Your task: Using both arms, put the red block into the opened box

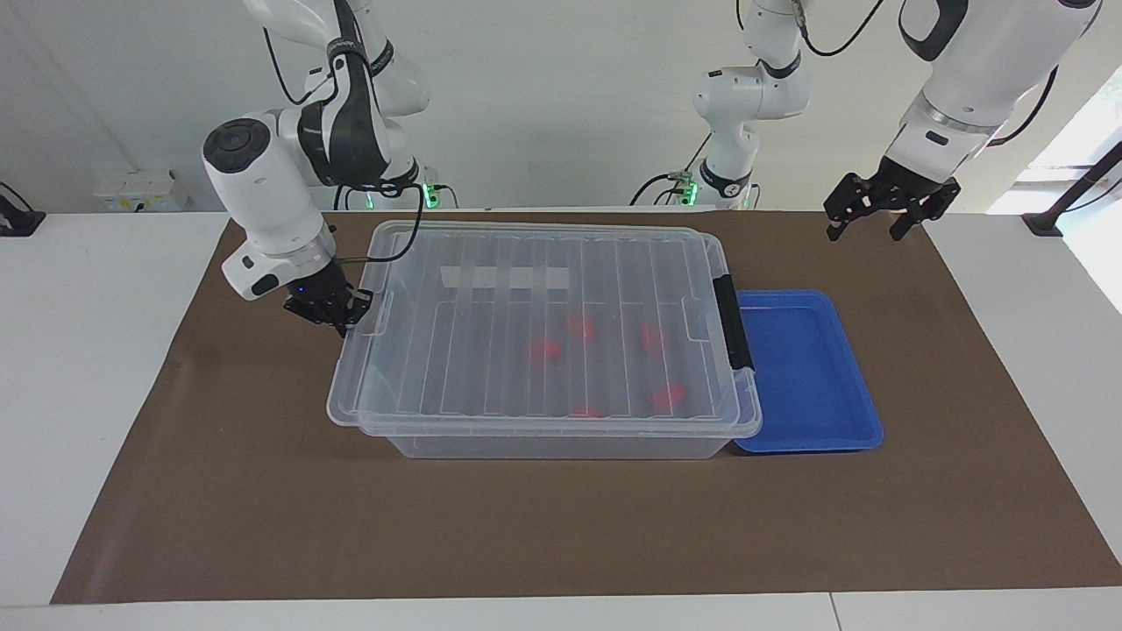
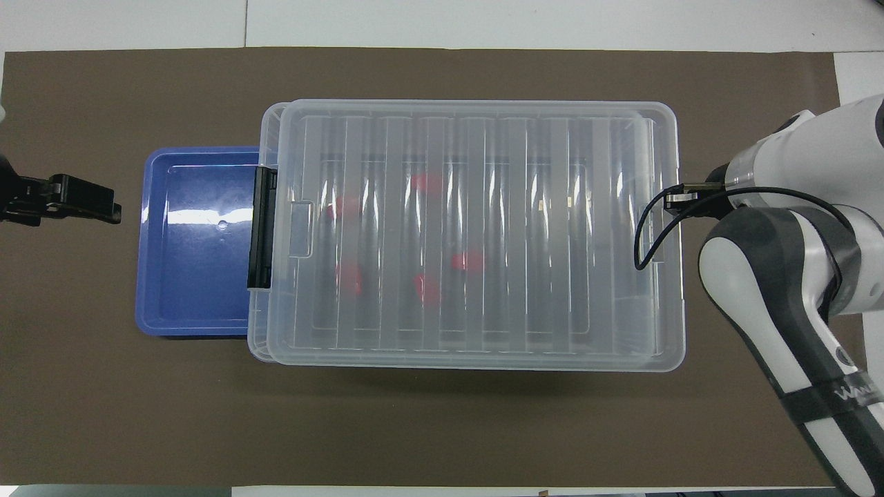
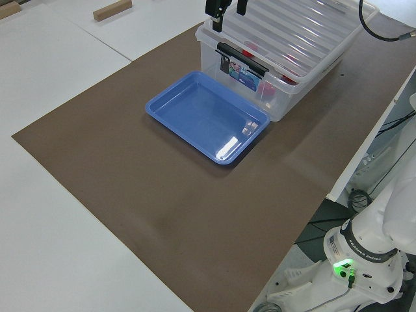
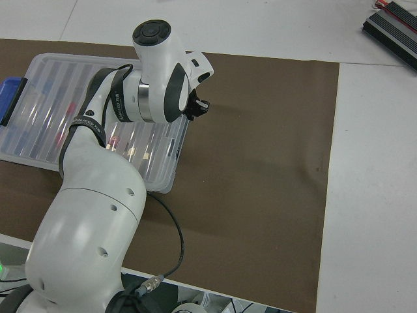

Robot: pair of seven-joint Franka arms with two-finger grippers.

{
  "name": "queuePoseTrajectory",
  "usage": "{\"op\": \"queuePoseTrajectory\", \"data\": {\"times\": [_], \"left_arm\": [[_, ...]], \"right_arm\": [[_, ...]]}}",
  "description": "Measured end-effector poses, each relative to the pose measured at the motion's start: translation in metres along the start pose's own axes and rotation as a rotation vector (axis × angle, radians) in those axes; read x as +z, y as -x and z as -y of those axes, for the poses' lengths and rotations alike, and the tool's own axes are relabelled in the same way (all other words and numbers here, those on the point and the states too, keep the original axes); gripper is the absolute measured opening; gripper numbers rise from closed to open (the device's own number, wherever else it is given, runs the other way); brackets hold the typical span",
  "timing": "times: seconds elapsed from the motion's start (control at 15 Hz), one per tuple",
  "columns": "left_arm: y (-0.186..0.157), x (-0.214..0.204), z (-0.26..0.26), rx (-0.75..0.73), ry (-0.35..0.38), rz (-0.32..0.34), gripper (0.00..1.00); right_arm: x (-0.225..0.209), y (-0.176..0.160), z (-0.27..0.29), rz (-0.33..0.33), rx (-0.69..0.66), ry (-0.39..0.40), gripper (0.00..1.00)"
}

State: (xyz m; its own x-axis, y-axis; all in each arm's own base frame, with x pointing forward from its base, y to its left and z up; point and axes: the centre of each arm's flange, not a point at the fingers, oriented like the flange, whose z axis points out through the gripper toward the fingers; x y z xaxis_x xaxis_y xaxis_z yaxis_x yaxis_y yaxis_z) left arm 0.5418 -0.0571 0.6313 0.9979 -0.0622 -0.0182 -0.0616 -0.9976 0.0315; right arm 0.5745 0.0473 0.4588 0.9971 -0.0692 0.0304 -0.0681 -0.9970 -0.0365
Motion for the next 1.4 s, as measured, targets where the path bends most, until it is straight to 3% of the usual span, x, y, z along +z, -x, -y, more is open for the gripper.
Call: {"op": "queuePoseTrajectory", "data": {"times": [0.53, 0.67, 1.0, 1.07, 1.2, 1.33, 1.4], "left_arm": [[0.000, 0.000, 0.000, 0.000, 0.000, 0.000, 1.00], [0.000, 0.000, 0.000, 0.000, 0.000, 0.000, 1.00], [0.000, 0.000, 0.000, 0.000, 0.000, 0.000, 1.00], [0.000, 0.000, 0.000, 0.000, 0.000, 0.000, 1.00], [0.000, 0.000, 0.000, 0.000, 0.000, 0.000, 1.00], [0.000, 0.000, 0.000, 0.000, 0.000, 0.000, 1.00], [0.000, 0.000, 0.000, 0.000, 0.000, 0.000, 1.00]], "right_arm": [[0.001, 0.002, 0.011, -0.001, 0.009, -0.004, 0.01], [0.001, 0.002, 0.011, -0.001, 0.010, -0.004, 0.15], [-0.017, 0.000, 0.007, 0.023, 0.008, 0.000, 0.65], [-0.025, -0.002, 0.003, 0.027, -0.006, 0.001, 0.72], [-0.040, -0.005, -0.014, 0.032, -0.022, 0.002, 0.75], [-0.053, -0.007, -0.036, 0.042, -0.035, 0.004, 0.90], [-0.060, -0.007, -0.043, 0.048, -0.038, 0.006, 0.90]]}}
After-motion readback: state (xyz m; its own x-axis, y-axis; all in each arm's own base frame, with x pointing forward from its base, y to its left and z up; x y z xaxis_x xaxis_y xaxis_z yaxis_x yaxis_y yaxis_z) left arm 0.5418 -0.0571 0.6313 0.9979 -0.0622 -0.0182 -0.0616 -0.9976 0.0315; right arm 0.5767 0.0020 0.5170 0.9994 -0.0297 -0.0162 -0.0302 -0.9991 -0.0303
